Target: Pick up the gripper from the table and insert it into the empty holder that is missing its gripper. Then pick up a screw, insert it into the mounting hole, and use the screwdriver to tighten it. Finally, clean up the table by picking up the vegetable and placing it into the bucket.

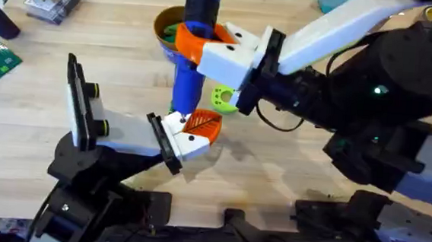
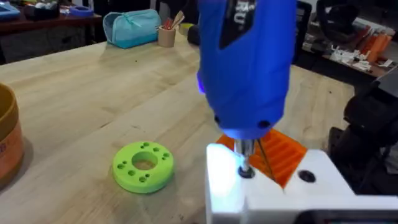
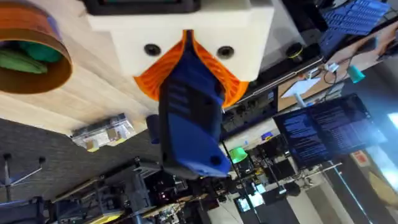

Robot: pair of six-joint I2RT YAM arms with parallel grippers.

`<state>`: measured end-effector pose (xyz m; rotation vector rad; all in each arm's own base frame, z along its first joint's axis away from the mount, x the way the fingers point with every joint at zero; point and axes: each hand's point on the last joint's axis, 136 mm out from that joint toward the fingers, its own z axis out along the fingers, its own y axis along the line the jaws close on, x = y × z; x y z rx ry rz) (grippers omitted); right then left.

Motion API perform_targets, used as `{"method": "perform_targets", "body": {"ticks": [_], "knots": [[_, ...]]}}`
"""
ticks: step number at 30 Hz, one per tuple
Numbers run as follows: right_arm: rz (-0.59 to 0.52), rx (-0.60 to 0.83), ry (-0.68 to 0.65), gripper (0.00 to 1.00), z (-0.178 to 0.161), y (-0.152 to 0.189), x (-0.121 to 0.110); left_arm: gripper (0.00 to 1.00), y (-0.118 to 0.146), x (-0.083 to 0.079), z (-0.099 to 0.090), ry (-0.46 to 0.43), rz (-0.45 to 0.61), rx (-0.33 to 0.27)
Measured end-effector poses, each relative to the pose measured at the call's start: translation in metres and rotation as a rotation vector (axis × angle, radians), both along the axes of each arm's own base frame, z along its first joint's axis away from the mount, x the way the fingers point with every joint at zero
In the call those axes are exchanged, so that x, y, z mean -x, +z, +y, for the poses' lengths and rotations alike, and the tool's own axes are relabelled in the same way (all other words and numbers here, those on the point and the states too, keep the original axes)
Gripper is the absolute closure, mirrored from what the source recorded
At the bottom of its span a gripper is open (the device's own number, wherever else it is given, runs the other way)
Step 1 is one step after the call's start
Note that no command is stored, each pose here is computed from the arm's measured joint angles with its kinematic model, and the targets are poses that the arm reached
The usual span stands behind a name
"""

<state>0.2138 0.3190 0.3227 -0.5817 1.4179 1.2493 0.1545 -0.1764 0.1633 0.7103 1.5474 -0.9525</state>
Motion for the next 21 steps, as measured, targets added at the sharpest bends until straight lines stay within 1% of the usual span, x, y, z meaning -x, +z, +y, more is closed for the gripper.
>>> {"method": "perform_targets", "body": {"ticks": [21], "knots": [[-0.007,-0.006,0.008,0.978,0.0003,0.0019,0.0015,0.985,0.0001,0.0000,0.0000,0.000,-0.001,0.000]]}}
